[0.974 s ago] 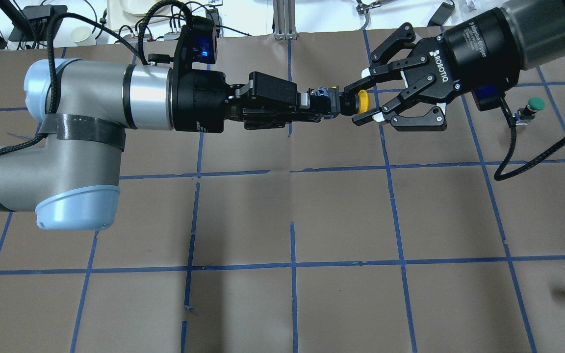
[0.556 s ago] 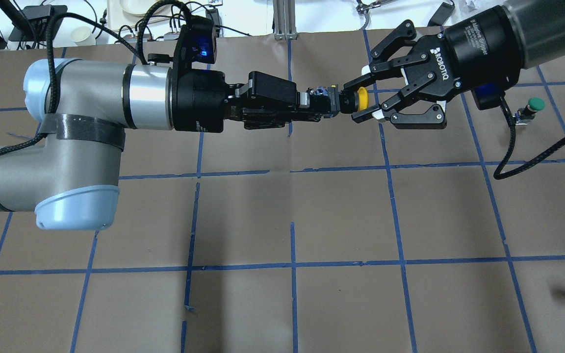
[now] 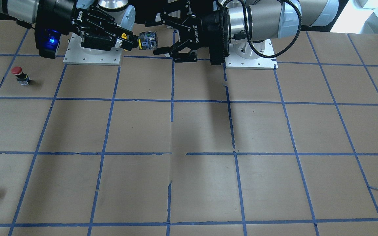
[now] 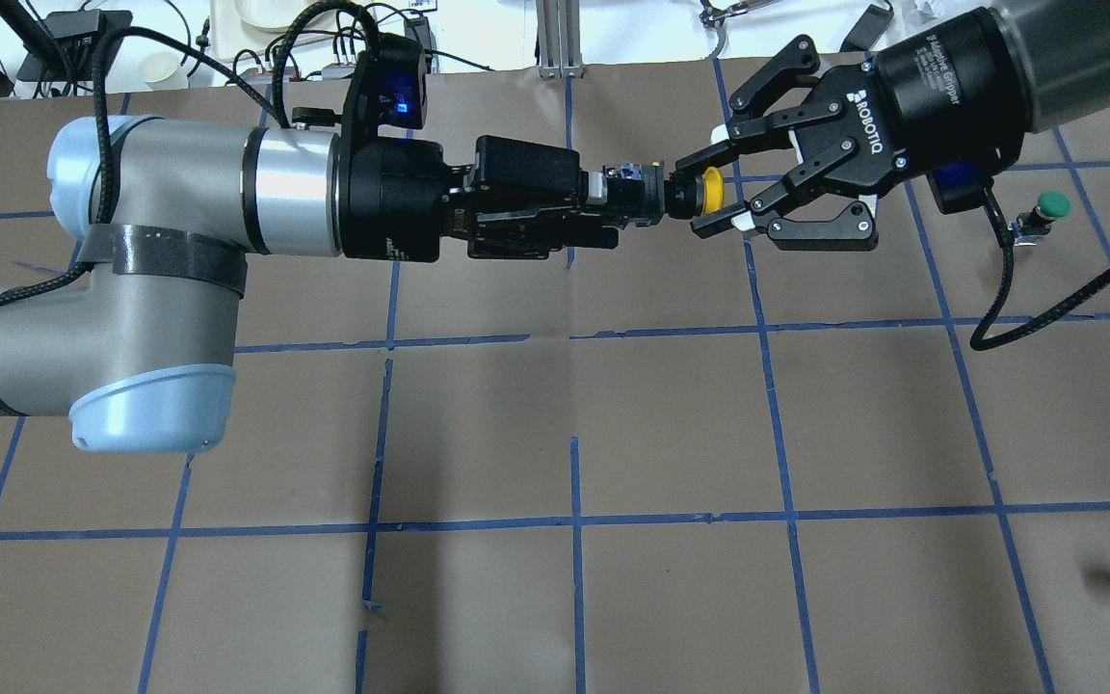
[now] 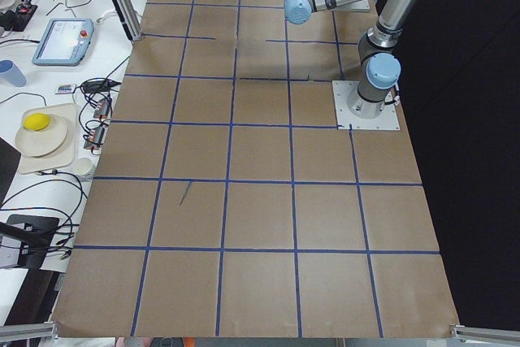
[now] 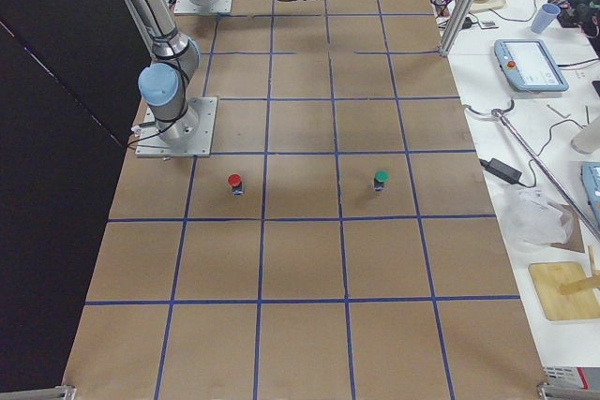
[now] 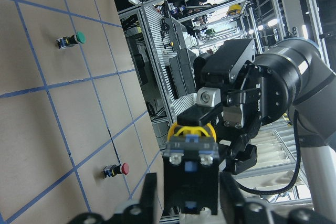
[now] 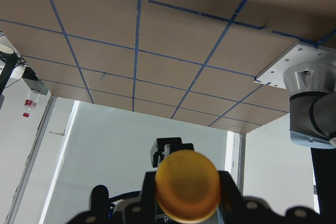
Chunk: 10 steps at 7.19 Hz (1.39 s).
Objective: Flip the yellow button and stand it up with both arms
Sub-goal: 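Carry the button away with the right gripper while the left arm withdraws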
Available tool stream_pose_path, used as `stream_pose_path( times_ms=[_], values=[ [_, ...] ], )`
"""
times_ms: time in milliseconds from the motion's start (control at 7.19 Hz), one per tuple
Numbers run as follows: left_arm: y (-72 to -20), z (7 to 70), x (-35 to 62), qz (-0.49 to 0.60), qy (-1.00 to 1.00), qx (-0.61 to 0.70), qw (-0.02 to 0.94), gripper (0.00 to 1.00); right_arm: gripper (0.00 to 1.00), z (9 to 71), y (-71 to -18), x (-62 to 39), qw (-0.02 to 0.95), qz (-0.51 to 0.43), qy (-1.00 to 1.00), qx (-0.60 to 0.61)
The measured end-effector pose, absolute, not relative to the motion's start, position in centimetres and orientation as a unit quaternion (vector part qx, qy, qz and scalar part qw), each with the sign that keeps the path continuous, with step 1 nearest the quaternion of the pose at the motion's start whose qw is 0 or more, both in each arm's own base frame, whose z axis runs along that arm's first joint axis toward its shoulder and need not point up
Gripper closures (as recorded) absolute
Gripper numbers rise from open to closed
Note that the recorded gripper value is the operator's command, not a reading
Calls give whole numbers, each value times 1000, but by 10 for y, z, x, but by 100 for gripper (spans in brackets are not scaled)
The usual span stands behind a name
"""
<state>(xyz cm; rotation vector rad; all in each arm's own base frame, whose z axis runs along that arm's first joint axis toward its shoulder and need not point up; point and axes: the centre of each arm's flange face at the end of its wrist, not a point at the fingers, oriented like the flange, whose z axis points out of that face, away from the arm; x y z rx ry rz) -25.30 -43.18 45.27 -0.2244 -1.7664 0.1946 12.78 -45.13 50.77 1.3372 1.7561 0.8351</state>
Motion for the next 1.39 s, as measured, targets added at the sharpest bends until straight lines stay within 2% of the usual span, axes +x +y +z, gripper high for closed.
stream_pose_path(
  times_ms=[278,695,974,1391],
  values=[
    [-431,455,-253,85,-774,-94,620,0,93,505,-456,120,378,313,698,521],
    [-450,479,-251,103,-837,-75,532,0,95,492,-470,77,325,199,804,456],
    [-453,482,-259,97,-896,-67,427,0,96,484,-472,45,258,117,892,352],
    [-456,504,-241,42,-973,-39,222,0,95,475,-478,-9,95,27,979,178]
  ],
)
